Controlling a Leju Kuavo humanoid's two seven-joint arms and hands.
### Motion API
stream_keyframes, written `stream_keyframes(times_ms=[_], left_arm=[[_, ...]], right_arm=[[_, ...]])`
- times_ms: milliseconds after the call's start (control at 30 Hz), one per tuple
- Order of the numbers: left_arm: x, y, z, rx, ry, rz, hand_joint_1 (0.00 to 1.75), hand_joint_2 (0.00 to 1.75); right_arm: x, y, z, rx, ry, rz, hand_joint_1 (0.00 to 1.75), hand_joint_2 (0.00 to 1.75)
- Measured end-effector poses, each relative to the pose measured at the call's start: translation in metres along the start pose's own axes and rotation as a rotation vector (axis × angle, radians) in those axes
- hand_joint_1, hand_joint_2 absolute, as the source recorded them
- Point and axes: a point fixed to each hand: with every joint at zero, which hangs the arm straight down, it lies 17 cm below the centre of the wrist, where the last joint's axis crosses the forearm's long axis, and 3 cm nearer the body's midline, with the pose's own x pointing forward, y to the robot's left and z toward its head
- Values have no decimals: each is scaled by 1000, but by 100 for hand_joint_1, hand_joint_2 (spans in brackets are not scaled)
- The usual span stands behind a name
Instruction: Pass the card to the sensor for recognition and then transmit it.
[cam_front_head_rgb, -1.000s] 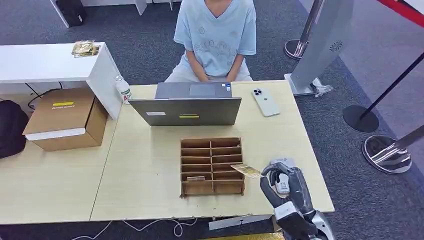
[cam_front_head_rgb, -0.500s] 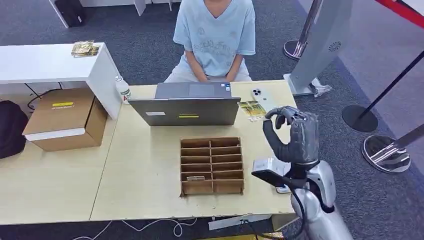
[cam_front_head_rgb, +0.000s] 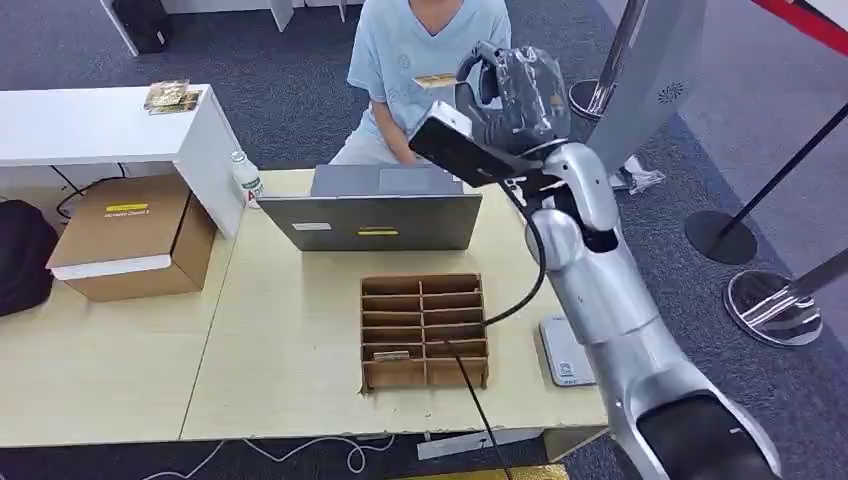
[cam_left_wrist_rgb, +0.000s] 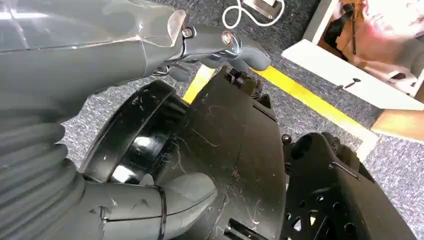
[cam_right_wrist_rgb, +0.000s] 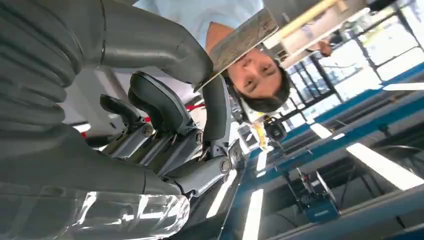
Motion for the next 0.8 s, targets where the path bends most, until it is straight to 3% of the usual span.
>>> stream_keyframes(times_ms=[333, 800], left_arm=[[3, -6, 0, -69, -10, -44, 0, 175], [2, -6, 3, -98, -9, -34, 0, 175]], right_arm=[[-36, 18, -56, 155, 167, 131, 175, 175], [-86, 74, -33, 488, 389, 231, 175, 175]])
